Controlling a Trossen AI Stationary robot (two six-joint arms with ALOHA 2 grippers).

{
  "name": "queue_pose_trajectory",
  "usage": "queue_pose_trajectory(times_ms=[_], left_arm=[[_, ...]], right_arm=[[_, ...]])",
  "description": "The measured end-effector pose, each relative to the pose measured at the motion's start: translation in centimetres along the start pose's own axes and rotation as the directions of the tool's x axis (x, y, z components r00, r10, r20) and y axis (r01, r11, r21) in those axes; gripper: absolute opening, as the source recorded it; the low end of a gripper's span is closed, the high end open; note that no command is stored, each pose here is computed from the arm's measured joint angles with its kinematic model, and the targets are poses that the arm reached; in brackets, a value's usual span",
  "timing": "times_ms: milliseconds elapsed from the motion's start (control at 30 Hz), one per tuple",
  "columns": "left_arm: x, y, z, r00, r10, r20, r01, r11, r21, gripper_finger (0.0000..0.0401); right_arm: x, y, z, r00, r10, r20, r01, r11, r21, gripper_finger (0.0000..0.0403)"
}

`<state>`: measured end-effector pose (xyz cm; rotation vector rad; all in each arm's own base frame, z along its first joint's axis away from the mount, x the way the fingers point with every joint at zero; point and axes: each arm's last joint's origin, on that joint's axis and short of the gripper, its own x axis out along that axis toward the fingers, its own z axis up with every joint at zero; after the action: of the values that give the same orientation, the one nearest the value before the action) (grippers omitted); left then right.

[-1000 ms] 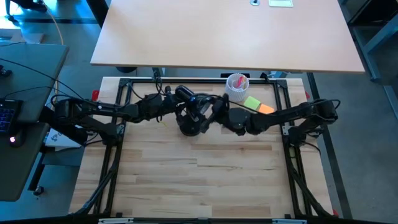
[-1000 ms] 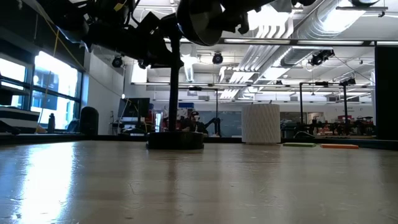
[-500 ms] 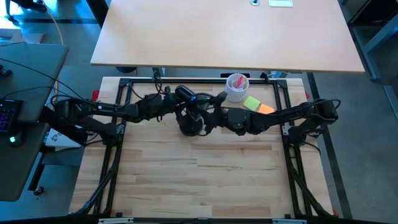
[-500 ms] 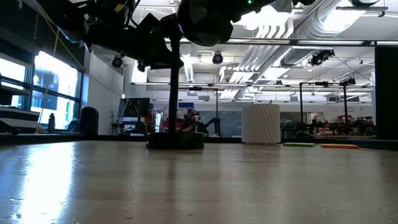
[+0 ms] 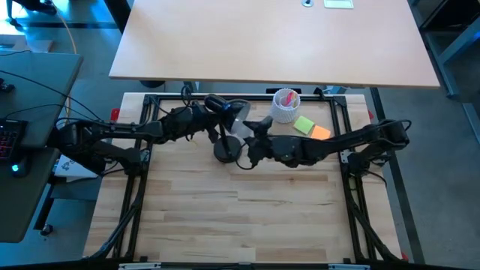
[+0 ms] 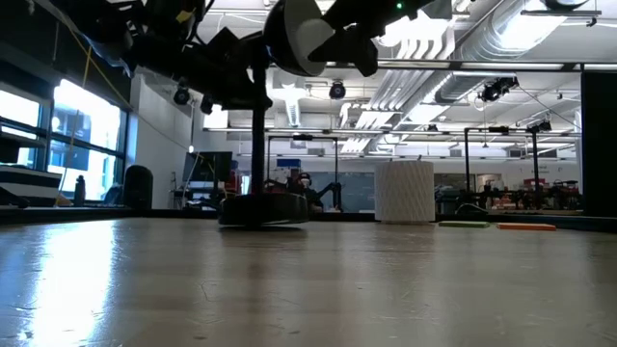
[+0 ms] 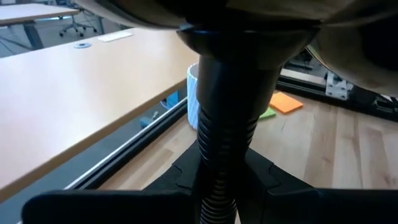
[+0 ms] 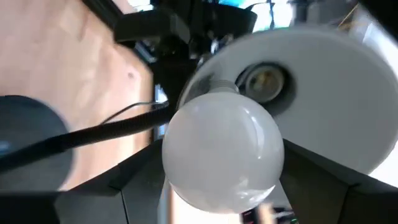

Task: Screw lightbulb
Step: Remove the lightbulb from the lamp

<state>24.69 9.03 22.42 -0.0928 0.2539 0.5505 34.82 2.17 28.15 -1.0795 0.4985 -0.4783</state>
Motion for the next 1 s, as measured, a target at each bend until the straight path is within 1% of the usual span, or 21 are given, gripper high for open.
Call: queue_pose_trajectory(times_ms=[133, 267, 333, 400, 500, 633, 700, 733, 833, 900, 1000], left_arm=[[0.0, 0.0, -0.1, 1.0, -0.001, -0.01, 0.001, 0.999, 0.039, 0.0053], [0.0, 0.0, -0.1, 1.0, 0.0, -0.012, 0.002, 0.996, 0.093, 0.0053], [0.0, 0.0, -0.1, 1.0, 0.002, -0.013, 0.0, 0.993, 0.122, 0.0053], [0.0, 0.0, -0.1, 1.0, 0.002, -0.013, 0.0, 0.988, 0.157, 0.0053], [0.0, 0.3, -0.1, 1.0, 0.008, -0.011, -0.006, 0.977, 0.214, 0.0053], [0.0, 1.1, 0.2, 0.999, 0.046, 0.0, -0.044, 0.96, 0.278, 0.0059], [0.0, 1.7, 0.3, 0.998, 0.056, 0.008, -0.055, 0.951, 0.306, 0.0069], [0.1, 2.1, 0.3, 0.999, 0.042, 0.01, -0.043, 0.951, 0.306, 0.0076], [0.3, 3.9, 0.2, 1.0, -0.018, -0.002, 0.018, 0.964, 0.266, 0.0108], [0.4, 5.0, 0.2, 0.999, -0.033, -0.003, 0.032, 0.968, 0.247, 0.0133], [0.4, 6.6, 0.2, 1.0, -0.017, -0.005, 0.018, 0.971, 0.24, 0.0168]], right_arm=[[-0.9, -0.1, -0.9, 0.995, 0.082, -0.058, -0.074, 0.989, 0.13, 0.0278], [-2.6, -0.7, -1.8, 0.981, 0.137, -0.137, -0.101, 0.965, 0.243, 0.0277], [-3.6, -1.0, -2.2, 0.973, 0.17, -0.158, -0.116, 0.946, 0.303, 0.0277], [-4.7, -1.1, -2.6, 0.961, 0.214, -0.173, -0.139, 0.919, 0.369, 0.0277], [-6.2, -0.8, -3.3, 0.944, 0.283, -0.167, -0.174, 0.861, 0.478, 0.0277], [-7.8, 1.8, -5.1, 0.924, 0.346, -0.161, -0.199, 0.797, 0.57, 0.0277], [-8.5, 3.0, -6.0, 0.92, 0.362, -0.152, -0.195, 0.759, 0.622, 0.0277], [-8.7, 3.6, -6.5, 0.916, 0.374, -0.148, -0.197, 0.739, 0.645, 0.0277], [-9.1, 5.4, -7.5, 0.909, 0.391, -0.145, -0.185, 0.69, 0.7, 0.0277], [-9.3, 6.0, -7.7, 0.913, 0.387, -0.13, -0.179, 0.665, 0.725, 0.0277], [-9.3, 6.3, -7.9, 0.914, 0.386, -0.124, -0.179, 0.659, 0.73, 0.0277]])
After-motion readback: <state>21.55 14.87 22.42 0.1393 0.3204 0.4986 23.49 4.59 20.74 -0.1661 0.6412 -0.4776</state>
